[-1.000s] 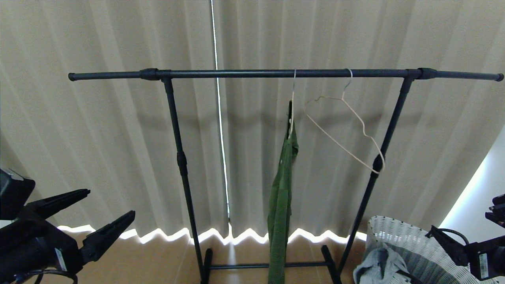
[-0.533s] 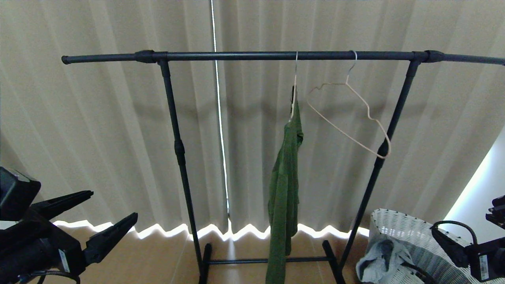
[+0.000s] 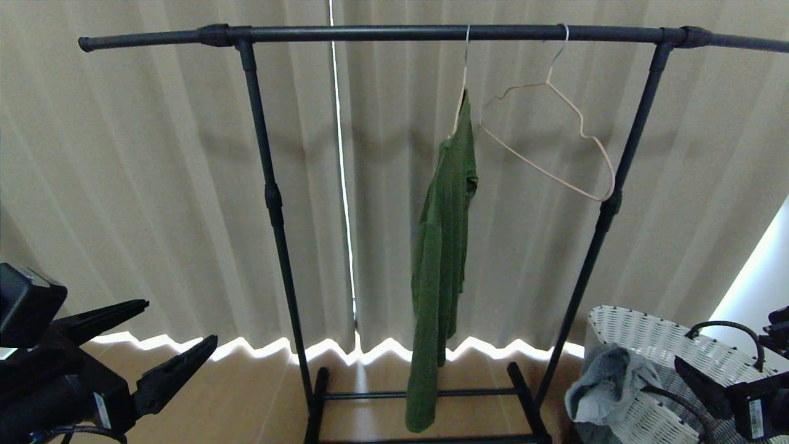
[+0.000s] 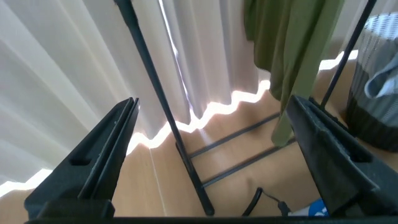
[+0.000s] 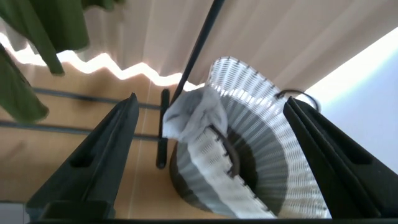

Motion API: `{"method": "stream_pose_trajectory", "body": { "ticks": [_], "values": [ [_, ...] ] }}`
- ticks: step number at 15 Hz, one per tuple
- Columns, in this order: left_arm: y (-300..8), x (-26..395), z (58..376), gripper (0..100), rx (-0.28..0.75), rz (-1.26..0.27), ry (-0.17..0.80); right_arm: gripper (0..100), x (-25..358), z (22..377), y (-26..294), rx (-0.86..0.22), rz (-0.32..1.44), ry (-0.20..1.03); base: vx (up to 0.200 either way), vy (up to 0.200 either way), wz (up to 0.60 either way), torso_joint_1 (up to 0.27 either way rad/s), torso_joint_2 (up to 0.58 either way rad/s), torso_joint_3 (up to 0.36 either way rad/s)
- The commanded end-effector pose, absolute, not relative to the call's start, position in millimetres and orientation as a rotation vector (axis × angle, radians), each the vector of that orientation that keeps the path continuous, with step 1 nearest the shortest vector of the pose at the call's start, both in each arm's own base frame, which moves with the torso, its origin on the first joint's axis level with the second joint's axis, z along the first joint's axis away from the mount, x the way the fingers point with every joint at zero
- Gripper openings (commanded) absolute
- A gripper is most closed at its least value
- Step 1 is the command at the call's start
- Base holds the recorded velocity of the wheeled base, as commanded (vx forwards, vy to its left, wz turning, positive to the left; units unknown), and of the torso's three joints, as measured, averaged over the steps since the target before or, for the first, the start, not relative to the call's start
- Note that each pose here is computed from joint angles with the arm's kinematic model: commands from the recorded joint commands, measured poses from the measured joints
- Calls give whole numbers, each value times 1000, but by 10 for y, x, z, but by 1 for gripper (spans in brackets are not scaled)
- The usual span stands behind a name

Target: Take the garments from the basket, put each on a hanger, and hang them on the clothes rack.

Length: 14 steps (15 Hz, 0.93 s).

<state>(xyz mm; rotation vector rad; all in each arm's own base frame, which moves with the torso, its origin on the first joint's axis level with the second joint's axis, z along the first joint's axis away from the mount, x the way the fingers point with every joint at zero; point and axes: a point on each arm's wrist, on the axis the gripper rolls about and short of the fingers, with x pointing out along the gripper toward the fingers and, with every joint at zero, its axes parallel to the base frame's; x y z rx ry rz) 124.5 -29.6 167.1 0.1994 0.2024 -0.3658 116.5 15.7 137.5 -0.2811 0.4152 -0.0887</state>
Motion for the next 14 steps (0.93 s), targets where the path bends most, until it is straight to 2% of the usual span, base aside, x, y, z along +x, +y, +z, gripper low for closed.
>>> {"method": "stream_pose_trajectory", "body": {
  "ticks": [1, 6, 14],
  "values": [
    [-297, 1245, 1672, 100, 199, -367, 202, 100, 1166, 1375, 158, -282, -88, 416, 0, 0, 0, -144, 461, 315],
    [-296, 1241, 1669, 100, 205, -367, 201, 100, 1168, 1373, 158, -282, -88, 417, 0, 0, 0, -104, 369, 261],
    [-291, 1226, 1660, 100, 205, -366, 201, 100, 1106, 1268, 147, -290, -78, 453, 0, 0, 0, -5, 21, 12]
  ]
}}
